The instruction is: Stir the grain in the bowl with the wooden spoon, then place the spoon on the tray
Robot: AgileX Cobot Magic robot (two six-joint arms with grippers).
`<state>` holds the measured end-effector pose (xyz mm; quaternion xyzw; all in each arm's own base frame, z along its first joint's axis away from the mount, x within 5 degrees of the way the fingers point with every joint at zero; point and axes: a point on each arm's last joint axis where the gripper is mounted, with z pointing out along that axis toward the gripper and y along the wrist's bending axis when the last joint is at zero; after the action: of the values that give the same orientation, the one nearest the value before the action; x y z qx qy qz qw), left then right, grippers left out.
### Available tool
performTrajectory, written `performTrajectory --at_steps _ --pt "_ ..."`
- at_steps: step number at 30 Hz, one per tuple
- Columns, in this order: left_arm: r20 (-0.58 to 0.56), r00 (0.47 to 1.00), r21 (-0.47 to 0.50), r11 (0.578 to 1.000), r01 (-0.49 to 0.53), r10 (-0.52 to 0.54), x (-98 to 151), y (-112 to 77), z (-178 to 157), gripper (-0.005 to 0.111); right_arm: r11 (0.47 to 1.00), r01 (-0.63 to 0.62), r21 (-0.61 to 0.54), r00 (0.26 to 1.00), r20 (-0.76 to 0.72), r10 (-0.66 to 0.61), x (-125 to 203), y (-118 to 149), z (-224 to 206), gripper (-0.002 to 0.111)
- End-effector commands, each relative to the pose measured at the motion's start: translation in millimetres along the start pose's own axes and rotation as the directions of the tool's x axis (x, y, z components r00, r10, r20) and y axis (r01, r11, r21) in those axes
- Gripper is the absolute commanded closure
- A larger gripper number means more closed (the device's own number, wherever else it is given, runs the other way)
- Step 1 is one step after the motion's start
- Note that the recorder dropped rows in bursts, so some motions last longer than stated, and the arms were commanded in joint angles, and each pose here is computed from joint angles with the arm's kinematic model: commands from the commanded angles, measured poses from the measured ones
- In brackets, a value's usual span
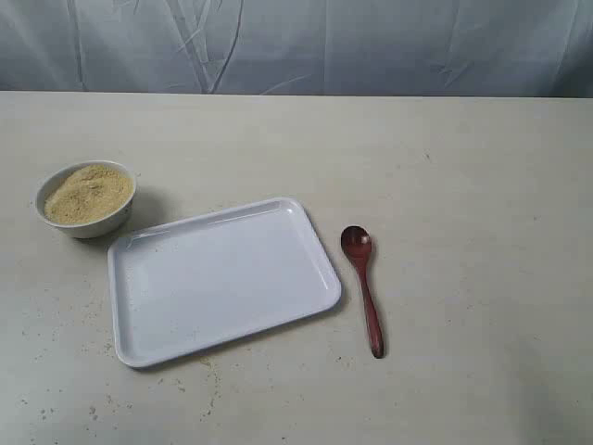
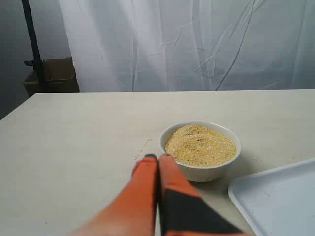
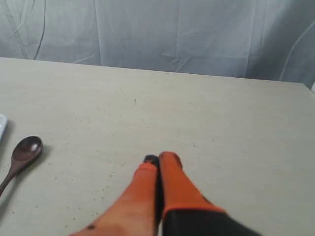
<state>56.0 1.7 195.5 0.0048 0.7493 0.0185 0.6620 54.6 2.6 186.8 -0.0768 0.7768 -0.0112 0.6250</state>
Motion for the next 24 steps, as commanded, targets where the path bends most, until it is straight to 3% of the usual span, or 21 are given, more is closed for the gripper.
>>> performTrajectory --at_steps 1,13,17,21,24 --pt "0.006 1.0 -0.001 1.0 0.0 0.0 0.9 0.0 0.0 0.106 1.0 0.001 0.003 1.0 0.007 -0.001 0.8 0.0 0.0 0.108" --pt "0.006 1.0 -0.001 1.0 0.0 0.0 0.9 0.0 0.0 0.106 1.0 0.005 0.003 0.999 0.043 -0.005 -2.4 0.1 -0.1 0.108" --pt "0.006 1.0 -0.001 1.0 0.0 0.0 0.9 0.0 0.0 0.106 1.0 0.009 -0.01 0.959 0.285 -0.006 -24.5 1.4 -3.8 0.108" --pt "0.006 1.0 -0.001 1.0 0.0 0.0 0.9 0.0 0.0 0.106 1.0 0.005 -0.029 0.829 0.559 0.012 -49.4 2.7 -15.6 0.108" --pt "0.006 1.0 -0.001 1.0 0.0 0.0 0.9 0.0 0.0 0.106 0.999 0.01 -0.035 0.742 0.671 0.016 -59.6 3.3 -23.5 0.108"
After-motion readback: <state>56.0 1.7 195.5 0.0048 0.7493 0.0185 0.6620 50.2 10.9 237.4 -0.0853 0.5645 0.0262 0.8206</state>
